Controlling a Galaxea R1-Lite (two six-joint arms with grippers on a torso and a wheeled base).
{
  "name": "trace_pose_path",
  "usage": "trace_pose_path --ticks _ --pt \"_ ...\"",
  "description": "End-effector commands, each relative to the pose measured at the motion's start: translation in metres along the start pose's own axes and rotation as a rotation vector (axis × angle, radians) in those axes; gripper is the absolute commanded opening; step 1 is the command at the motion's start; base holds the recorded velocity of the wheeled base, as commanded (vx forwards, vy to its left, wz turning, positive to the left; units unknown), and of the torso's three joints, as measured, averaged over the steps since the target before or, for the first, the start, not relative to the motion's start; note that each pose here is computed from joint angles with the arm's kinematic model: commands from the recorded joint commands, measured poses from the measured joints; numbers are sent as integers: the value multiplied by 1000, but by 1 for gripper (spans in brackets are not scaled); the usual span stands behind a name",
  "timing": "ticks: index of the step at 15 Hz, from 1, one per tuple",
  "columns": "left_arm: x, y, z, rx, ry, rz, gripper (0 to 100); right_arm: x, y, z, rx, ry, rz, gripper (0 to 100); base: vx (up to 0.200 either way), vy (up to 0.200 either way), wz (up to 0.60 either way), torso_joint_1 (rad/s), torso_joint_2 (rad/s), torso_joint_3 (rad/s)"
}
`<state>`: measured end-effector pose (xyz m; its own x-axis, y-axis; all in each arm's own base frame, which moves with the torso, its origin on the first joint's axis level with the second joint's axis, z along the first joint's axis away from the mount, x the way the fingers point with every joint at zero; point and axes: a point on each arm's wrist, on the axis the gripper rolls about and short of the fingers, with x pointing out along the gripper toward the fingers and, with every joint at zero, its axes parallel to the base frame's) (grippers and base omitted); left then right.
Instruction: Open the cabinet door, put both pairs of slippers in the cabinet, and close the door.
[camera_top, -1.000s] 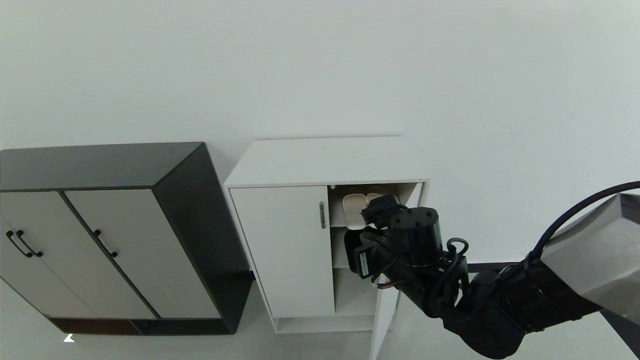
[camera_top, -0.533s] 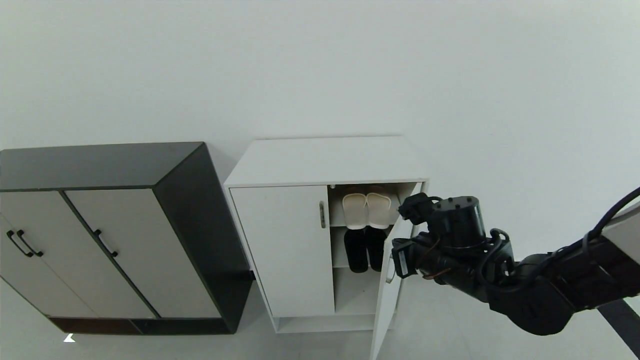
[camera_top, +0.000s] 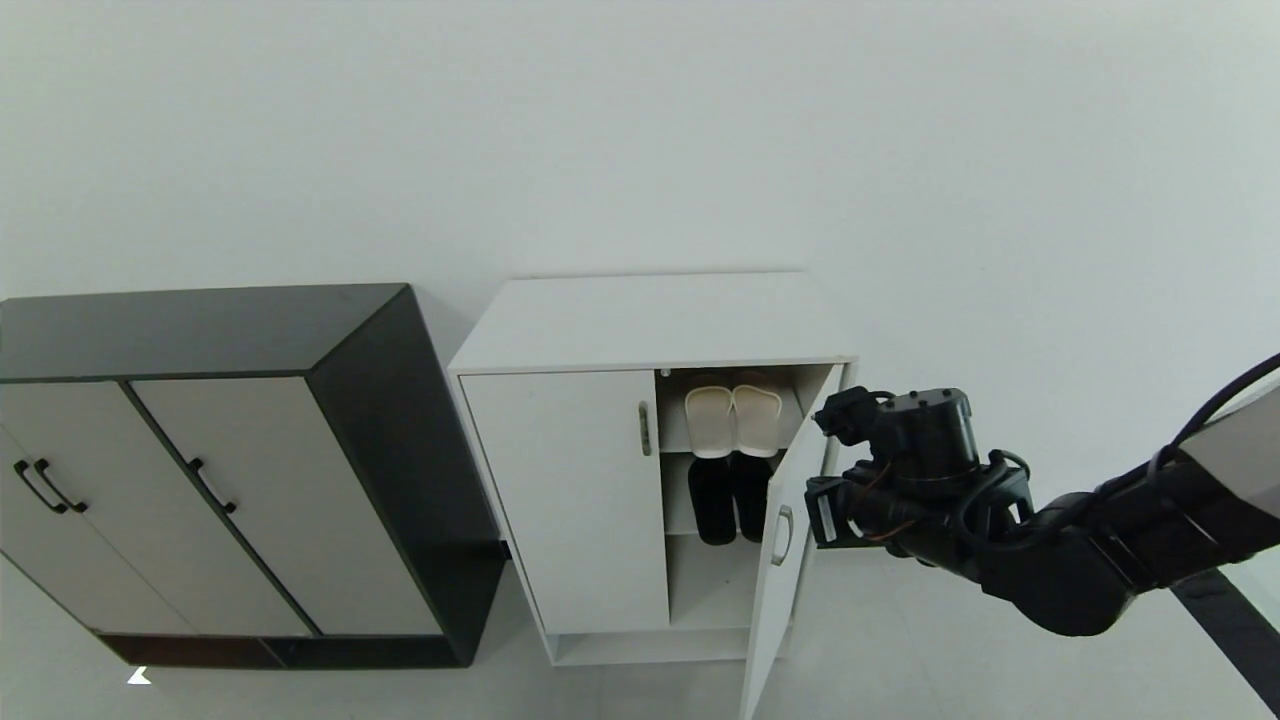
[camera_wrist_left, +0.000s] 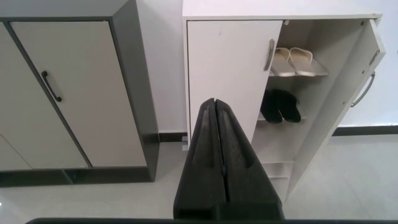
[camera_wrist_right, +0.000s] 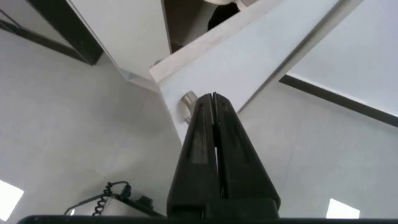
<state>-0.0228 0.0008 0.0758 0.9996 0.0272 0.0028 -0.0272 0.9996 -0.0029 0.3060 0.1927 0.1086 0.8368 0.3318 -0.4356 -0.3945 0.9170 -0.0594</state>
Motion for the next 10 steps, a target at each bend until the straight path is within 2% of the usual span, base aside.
trace_pose_path --ticks 1,3,7,10 --pt "0 0 0 0 1 0 0 23 4 -11 -6 26 -3 0 0 0 0 0 0 0" --pt "0 0 0 0 1 0 0 34 5 -8 -1 9 -3 0 0 0 0 0 0 0" --pt "0 0 0 0 1 0 0 56 10 -1 28 -140 3 0 0 0 0 0 0 0" --pt "0 0 0 0 1 0 0 55 11 0 43 -250 58 0 0 0 0 0 0 0"
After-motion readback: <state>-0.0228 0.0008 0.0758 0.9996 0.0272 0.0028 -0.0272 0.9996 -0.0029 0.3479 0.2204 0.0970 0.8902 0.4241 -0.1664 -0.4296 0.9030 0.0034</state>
